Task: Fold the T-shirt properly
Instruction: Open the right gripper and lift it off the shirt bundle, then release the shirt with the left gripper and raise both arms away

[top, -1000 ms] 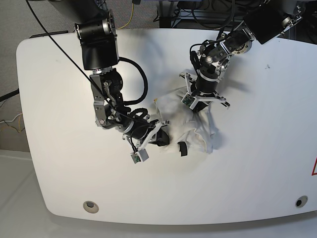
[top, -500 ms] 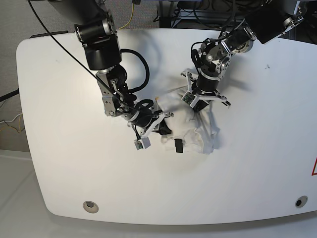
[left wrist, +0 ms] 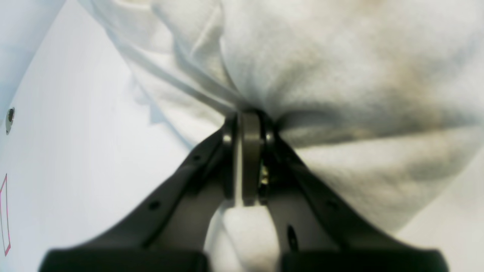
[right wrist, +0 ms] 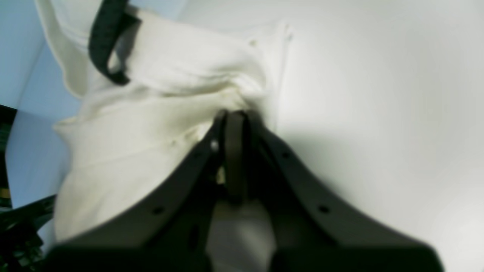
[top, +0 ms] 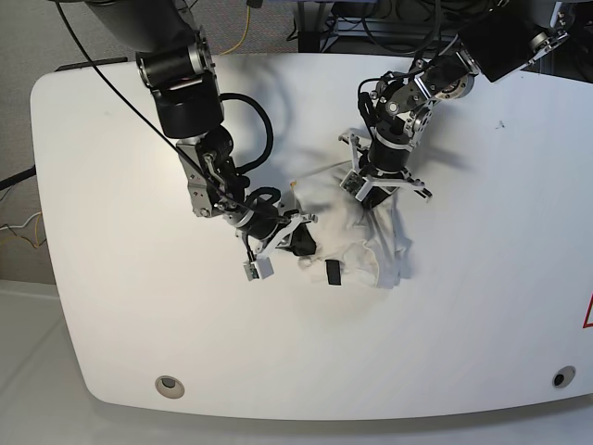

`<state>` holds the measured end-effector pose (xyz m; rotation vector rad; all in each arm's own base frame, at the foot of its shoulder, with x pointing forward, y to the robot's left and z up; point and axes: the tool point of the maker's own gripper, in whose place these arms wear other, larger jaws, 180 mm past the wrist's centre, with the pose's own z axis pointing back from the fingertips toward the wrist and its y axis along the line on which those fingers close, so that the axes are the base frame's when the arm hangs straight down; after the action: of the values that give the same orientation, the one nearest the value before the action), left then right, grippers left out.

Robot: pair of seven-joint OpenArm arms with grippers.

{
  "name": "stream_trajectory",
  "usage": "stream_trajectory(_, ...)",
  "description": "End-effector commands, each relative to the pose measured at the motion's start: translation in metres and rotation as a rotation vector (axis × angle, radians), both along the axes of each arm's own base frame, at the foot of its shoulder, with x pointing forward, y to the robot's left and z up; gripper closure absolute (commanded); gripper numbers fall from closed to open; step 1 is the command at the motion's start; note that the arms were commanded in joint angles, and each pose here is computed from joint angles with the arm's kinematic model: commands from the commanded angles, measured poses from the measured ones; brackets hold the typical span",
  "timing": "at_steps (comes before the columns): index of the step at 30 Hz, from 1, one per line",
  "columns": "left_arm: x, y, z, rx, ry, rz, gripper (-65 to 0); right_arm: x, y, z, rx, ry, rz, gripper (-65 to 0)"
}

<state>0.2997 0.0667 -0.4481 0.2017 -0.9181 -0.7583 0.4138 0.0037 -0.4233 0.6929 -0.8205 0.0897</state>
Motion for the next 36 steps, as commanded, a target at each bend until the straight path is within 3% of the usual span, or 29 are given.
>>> stream_trajectory(1,-0.083,0.047,-0.07,0.125,0.45,0.118,-2.5,0.02,-0.014,0.016,-0.025,-0.045,-0.028,0.0)
stream_trajectory(6,-0.078,0.054,-0.064,0.127,0.431,0.121,-2.5,0.027,-0.018,0.022,-0.045,-0.038,-0.013,0.0)
stream_trajectory(21,-0.007,0.073,0.003,-0.049,0.242,0.295,-2.5,0.032,-0.005,0.059,-0.063,-0.099,0.062,0.0)
stream_trajectory(36,0.017,0.046,0.029,-0.147,0.202,0.313,-2.5,0.032,-0.006,0.079,-0.091,-0.132,0.099,0.0)
